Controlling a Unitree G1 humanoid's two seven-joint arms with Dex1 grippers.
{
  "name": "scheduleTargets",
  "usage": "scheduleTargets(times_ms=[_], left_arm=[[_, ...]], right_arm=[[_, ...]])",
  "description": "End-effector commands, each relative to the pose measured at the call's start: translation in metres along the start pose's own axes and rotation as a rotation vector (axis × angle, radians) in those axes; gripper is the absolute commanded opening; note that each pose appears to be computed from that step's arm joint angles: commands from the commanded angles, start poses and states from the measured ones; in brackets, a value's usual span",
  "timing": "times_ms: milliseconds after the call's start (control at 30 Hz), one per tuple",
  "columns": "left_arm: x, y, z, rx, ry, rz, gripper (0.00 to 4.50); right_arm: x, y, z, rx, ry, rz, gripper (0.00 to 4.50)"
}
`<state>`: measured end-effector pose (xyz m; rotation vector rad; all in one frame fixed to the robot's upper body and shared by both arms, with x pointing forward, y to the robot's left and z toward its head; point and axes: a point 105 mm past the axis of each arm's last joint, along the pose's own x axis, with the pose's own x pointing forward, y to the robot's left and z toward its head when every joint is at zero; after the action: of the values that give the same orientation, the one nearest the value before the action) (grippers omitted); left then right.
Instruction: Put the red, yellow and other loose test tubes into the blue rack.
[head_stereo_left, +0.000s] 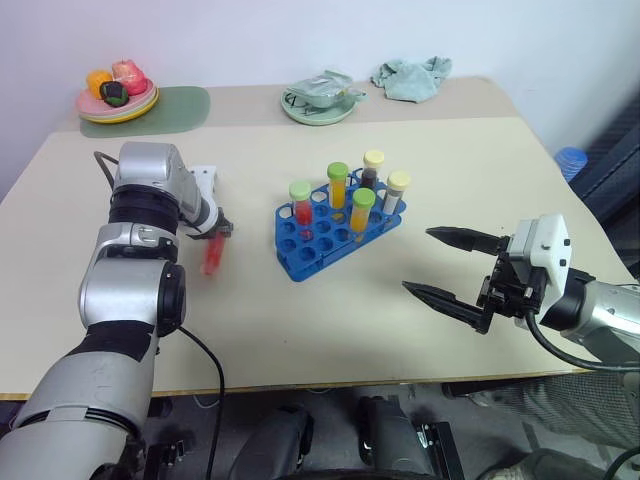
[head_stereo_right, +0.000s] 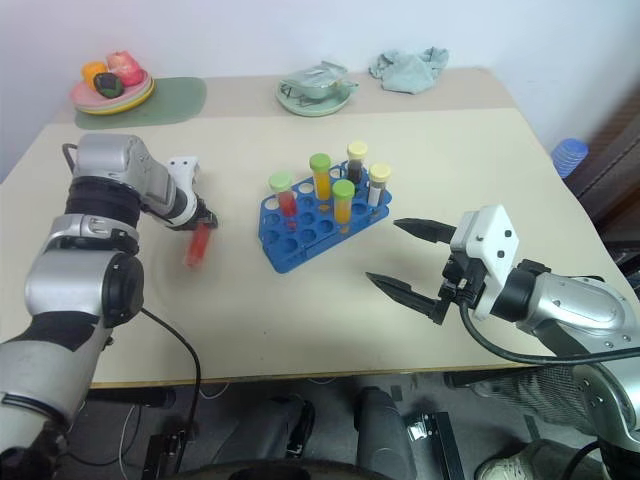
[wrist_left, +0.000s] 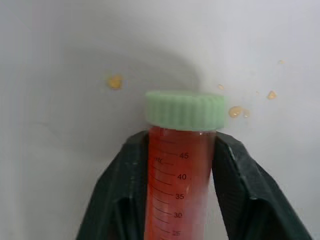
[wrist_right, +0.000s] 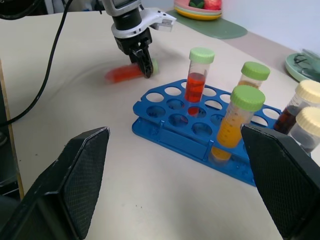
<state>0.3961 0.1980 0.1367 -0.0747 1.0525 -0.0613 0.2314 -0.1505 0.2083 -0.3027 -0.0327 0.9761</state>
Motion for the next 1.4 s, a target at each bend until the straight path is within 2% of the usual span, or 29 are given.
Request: scheduleTargets(times_ms=[33,133,267,367,467,533,567,633,833,1000,1200,1400], left_arm=[[-0.024,-0.014,0.006,0.091,-0.074,-0.135,1.68],[-0.052,-0.03,0.007,0.268,-0.251,-0.334,1.68],[-0.099,-0.057,-0.004,0.561,-0.604,-0.643,1.68],[-0.121,-0.066,-0.025,0.641,-0.673,-0.836,1.68],[-0.128,-0.069,-0.034,0.713,-0.751,-0.898,1.68],[-0.13,-0.076,-0.028,0.636,-0.857,-0.976,1.68],[-0.129,-0.08,-0.019,0.631,-0.988,-0.95,1.68],[-0.126,-0.087,-0.012,0.625,-1.1,-0.965,1.68],[-0.108,-0.11,-0.014,0.593,-1.177,-1.093,1.68],[-0.094,-0.132,-0.017,0.58,-1.168,-1.16,1.68],[-0.074,-0.145,-0.013,0.599,-1.198,-1.073,1.68],[-0.05,-0.15,-0.017,0.655,-1.163,-0.976,1.68]], right_arm=[[0.0,0.0,0.009,-0.034,-0.026,0.008,4.31],[0.002,-0.001,0.008,-0.03,-0.033,0.014,4.31],[0.006,-0.004,0.008,-0.026,-0.045,0.018,4.31],[0.007,-0.003,0.008,-0.025,-0.051,0.017,4.31],[0.006,-0.003,0.008,-0.025,-0.05,0.01,4.31],[0.004,-0.003,0.009,-0.026,-0.05,-0.008,4.31],[0.003,-0.003,0.009,-0.027,-0.049,-0.021,4.31],[0.001,-0.002,0.009,-0.03,-0.046,-0.042,4.31],[-0.006,0.001,0.011,-0.035,-0.039,-0.099,4.31],[-0.01,0.003,0.013,-0.043,-0.032,-0.141,4.31],[-0.013,0.005,0.015,-0.043,-0.03,-0.169,4.31],[-0.014,0.007,0.013,-0.031,-0.025,-0.183,4.31]])
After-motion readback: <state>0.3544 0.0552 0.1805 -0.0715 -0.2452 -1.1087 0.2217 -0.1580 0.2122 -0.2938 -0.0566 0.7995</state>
